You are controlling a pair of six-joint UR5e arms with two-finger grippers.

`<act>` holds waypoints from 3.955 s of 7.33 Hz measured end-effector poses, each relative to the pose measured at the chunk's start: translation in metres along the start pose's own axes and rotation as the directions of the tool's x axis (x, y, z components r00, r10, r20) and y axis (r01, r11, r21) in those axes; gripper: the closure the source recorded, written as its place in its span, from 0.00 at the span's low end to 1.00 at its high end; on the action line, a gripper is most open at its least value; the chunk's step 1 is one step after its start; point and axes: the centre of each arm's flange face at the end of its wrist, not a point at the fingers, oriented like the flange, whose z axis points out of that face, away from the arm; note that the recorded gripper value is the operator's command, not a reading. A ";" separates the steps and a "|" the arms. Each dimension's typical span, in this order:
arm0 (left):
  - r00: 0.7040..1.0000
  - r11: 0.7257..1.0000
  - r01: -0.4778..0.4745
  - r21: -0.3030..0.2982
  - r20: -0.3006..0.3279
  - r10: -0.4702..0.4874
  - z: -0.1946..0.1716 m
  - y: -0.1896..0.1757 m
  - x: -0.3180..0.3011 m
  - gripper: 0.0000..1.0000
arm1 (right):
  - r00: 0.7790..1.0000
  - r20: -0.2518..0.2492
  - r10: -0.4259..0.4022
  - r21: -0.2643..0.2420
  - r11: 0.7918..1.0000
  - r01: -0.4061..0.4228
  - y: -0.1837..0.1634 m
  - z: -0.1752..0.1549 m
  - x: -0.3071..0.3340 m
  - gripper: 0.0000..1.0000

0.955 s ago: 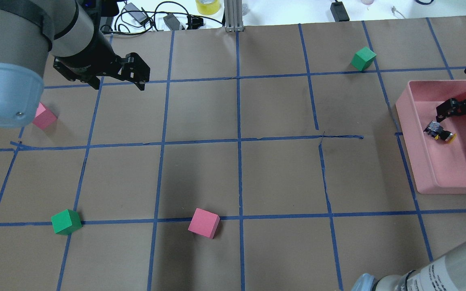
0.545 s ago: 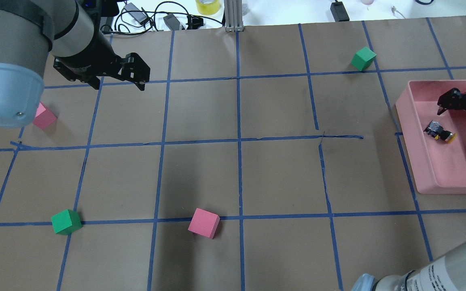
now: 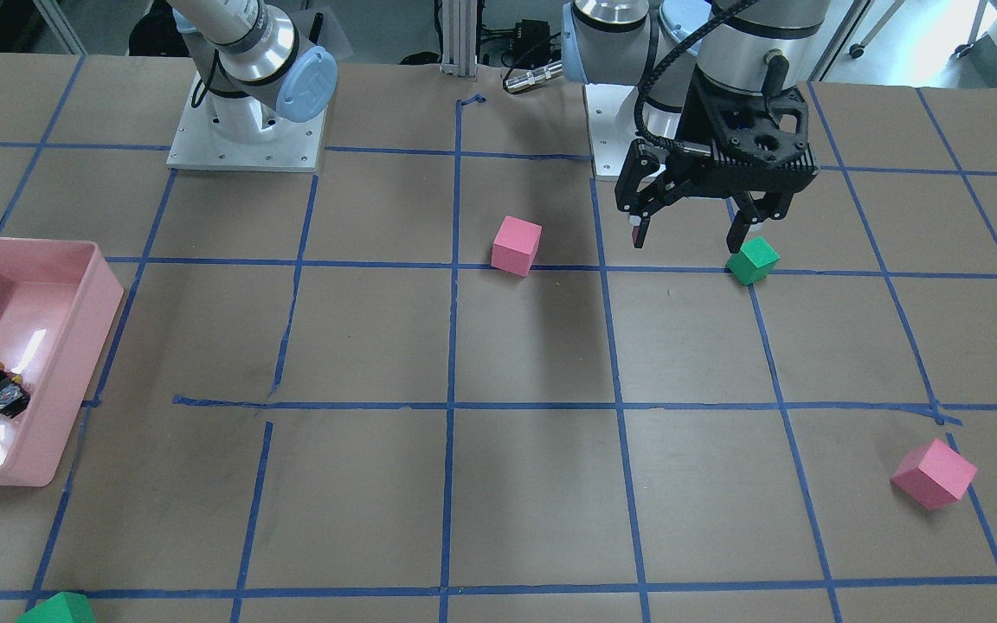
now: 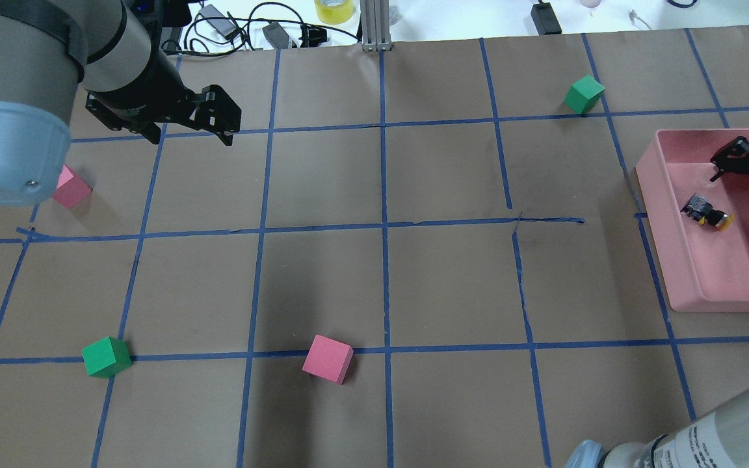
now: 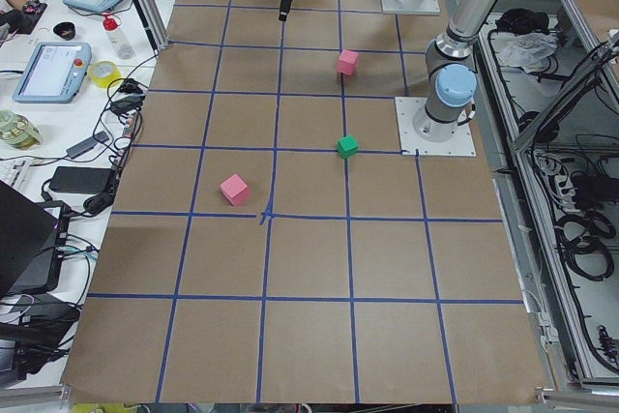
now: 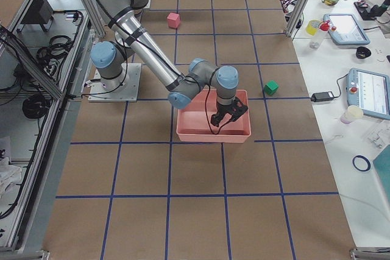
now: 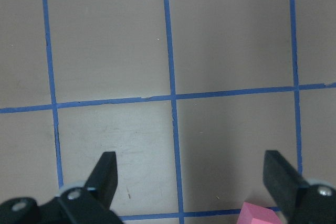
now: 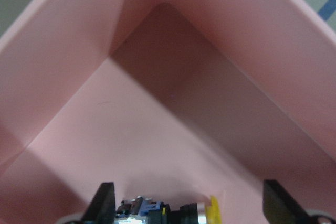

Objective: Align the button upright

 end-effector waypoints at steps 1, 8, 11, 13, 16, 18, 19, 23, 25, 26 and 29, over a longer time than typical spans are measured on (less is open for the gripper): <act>1.000 1.000 0.000 0.000 0.000 0.000 0.000 0.000 0.000 0.00 | 0.998 -0.017 0.064 0.002 0.998 -0.064 0.000 0.001 0.002 0.00; 1.000 1.000 0.000 0.000 0.000 0.000 0.000 0.000 0.000 0.00 | 0.974 -0.055 0.220 0.019 0.975 -0.220 0.001 0.003 0.004 0.00; 1.000 1.000 0.000 0.000 0.000 0.000 0.000 0.000 0.000 0.00 | 0.973 -0.054 0.224 0.023 0.975 -0.223 0.001 0.001 0.003 0.00; 1.000 1.000 0.000 0.000 0.001 0.000 0.000 0.000 0.000 0.00 | 0.973 -0.054 0.226 0.018 0.974 -0.225 0.004 0.002 0.002 0.00; 1.000 1.000 0.000 0.000 0.001 0.000 0.000 0.000 0.000 0.00 | 0.986 -0.058 0.155 0.011 0.988 -0.154 0.006 -0.001 0.001 0.00; 1.000 1.000 0.000 0.000 0.001 0.000 0.000 0.000 0.000 0.00 | 0.997 -0.048 -0.057 0.010 0.998 0.058 0.004 -0.007 0.000 0.00; 1.000 1.000 0.000 0.000 0.001 0.000 0.000 0.000 0.000 0.00 | 0.982 -0.045 -0.183 0.005 0.983 0.183 0.004 -0.008 0.000 0.00; 1.000 1.000 0.000 0.000 0.001 0.000 0.000 0.000 0.000 0.00 | 0.813 -0.018 -0.582 -0.009 0.813 0.582 0.010 -0.008 -0.009 0.00; 1.000 1.000 0.000 0.000 0.001 0.000 0.000 0.000 0.000 0.00 | 0.686 0.008 -0.727 0.003 0.686 0.727 0.018 -0.009 -0.025 0.00; 1.000 1.000 0.000 -0.001 0.001 0.000 0.000 0.000 0.000 0.00 | 0.576 0.019 -0.817 0.019 0.576 0.817 0.019 -0.010 -0.031 0.00; 1.000 1.000 0.000 0.000 0.001 0.000 0.000 0.000 0.000 0.00 | 0.287 0.035 -0.957 0.059 0.288 0.956 0.022 -0.011 -0.037 0.00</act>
